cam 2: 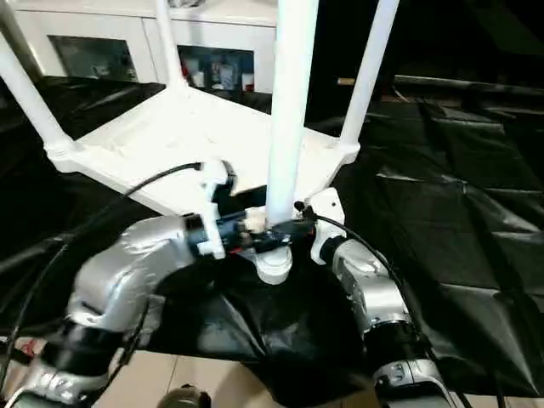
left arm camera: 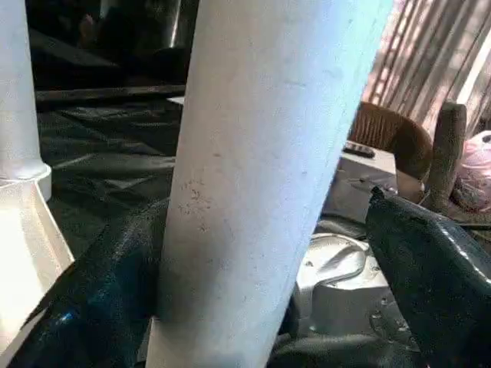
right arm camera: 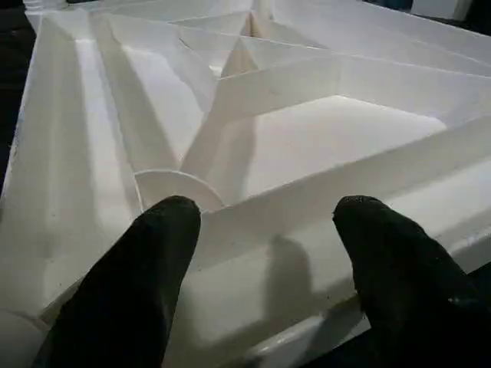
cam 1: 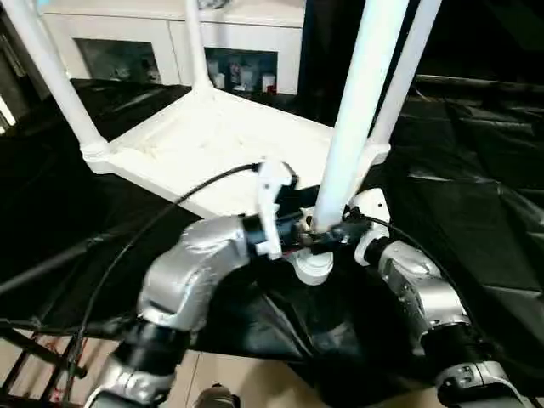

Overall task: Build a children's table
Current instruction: Rotate table base

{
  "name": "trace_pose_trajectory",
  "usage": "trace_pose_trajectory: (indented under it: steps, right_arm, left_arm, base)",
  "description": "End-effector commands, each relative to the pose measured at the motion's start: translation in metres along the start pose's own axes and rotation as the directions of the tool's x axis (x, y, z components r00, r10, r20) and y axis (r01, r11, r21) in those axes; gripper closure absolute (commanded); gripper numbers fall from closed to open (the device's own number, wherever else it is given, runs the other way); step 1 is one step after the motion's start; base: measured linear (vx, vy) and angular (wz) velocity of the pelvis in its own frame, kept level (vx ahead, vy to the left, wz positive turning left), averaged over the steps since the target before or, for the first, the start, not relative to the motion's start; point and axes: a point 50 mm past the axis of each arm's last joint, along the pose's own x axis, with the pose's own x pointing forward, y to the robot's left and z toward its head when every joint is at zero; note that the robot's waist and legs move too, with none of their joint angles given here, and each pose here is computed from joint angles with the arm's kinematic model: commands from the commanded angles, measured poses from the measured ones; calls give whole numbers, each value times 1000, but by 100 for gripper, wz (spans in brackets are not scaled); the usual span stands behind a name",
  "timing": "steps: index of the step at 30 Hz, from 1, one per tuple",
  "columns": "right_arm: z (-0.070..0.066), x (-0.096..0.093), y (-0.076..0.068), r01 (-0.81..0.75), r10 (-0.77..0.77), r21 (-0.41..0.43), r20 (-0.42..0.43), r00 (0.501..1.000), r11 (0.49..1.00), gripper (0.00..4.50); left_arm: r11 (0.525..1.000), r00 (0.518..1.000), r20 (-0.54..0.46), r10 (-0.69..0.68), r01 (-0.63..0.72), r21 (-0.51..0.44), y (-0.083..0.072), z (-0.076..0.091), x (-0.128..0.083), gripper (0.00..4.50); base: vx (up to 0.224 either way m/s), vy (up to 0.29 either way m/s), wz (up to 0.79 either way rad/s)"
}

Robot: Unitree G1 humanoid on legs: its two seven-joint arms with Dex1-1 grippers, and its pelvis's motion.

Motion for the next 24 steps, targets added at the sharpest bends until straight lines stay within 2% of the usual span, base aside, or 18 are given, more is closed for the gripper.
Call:
trace_pose_trajectory:
  steps: [1, 3, 4, 5, 7, 9, 11, 13, 15, 19, 21, 24]
  right_arm:
    - [17, -5, -24, 145, -145, 3, 96, 985, 989, 122]
    - [20, -6, -29, 186, -186, 9, 116, 976, 982, 122]
    - [24, -8, -42, 276, -281, 56, 126, 951, 960, 122]
    - [26, -12, -57, 377, -379, 40, 105, 919, 925, 122]
    - [24, -13, -61, 406, -405, 11, 80, 911, 914, 122]
    - [15, -14, -70, 469, -470, -36, -10, 883, 882, 122]
    - [9, -13, -72, 468, -469, -38, -52, 881, 883, 122]
    - [-1, -6, -64, 394, -396, -36, -115, 911, 918, 122]
    - [-7, 3, -55, 334, -336, -40, -138, 932, 942, 122]
    - [-6, 10, -47, 276, -275, -8, -123, 954, 961, 122]
    - [1, 21, -39, 234, -231, 21, -85, 969, 972, 122]
    - [4, 27, -33, 198, -196, 28, -71, 978, 980, 122]
  left_arm:
    - [1000, 1000, 20, -10, 10, 14, 1, 5, 1, 4]
    - [1000, 1000, 24, -11, 11, 15, 1, 5, 1, 4]
    - [1000, 999, 34, -22, 22, 11, 1, 6, 1, 4]
    - [999, 998, 49, -45, 44, 8, 0, 8, 2, 4]
    - [999, 997, 51, -49, 49, 9, 0, 8, 3, 4]
    - [998, 996, 58, -63, 62, 7, 0, 10, 4, 4]
    - [997, 995, 62, -73, 73, 4, -1, 10, 5, 4]
    - [995, 992, 76, -104, 105, -6, -4, 13, 7, 4]
    - [990, 986, 97, -134, 137, -19, -8, 16, 9, 4]
    - [986, 981, 111, -162, 166, -33, -12, 17, 12, 4]
    - [978, 974, 108, -201, 206, -38, -20, 16, 17, 4]
    - [972, 968, 110, -223, 229, -45, -24, 16, 21, 4]
  base:
    - [0, 0, 0]
    - [0, 0, 0]
    - [0, 0, 0]
    - [0, 0, 0]
    - [0, 0, 0]
    - [0, 0, 0]
    - [0, 0, 0]
    - [0, 0, 0]
    - [0, 0, 0]
    - [0, 0, 0]
    - [0, 0, 0]
    - [0, 0, 0]
